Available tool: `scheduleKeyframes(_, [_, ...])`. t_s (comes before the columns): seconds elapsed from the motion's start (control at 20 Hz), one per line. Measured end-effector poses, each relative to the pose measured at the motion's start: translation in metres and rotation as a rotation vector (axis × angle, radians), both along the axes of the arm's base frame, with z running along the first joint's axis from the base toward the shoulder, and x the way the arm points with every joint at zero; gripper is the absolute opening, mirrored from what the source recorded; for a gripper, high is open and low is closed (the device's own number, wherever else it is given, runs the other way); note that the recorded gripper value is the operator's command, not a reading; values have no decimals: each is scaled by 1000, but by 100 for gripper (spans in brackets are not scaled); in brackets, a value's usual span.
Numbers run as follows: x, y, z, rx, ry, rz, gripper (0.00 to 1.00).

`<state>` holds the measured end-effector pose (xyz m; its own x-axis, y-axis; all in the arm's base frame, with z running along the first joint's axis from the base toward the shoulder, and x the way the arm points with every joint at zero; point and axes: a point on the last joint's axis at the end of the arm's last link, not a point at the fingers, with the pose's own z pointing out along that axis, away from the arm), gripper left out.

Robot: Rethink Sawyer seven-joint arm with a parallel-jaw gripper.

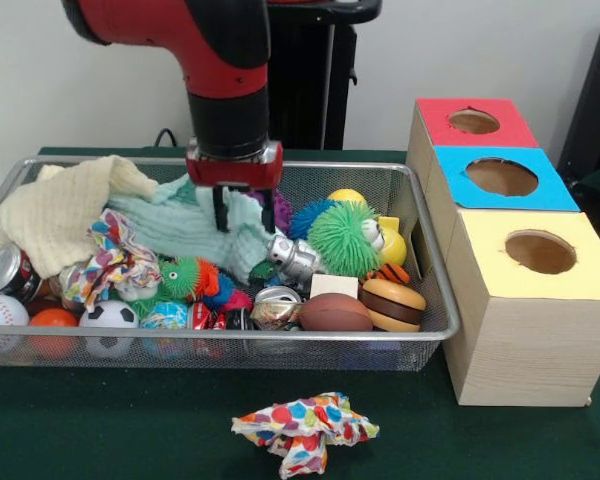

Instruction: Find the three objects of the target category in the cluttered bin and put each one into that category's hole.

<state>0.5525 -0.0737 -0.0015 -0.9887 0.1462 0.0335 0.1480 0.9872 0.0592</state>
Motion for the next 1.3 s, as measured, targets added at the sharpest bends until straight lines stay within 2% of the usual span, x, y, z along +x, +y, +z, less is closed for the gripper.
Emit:
scheduleKeyframes(0.2, [-1, 13, 38, 1, 124, 49, 100])
scheduleKeyframes(0.4, [5, 11, 64, 4, 183, 56, 100])
scheduleKeyframes(0.65, [22, -3, 83, -15, 150, 43, 100])
scheduleKeyframes(0.9, [31, -18, 92, -36, 121, 35, 100])
scheduleKeyframes(1.15, [34, -36, 93, -40, 104, 9, 100])
scheduleKeyframes(1.3, [35, -49, 87, -38, 77, -20, 100])
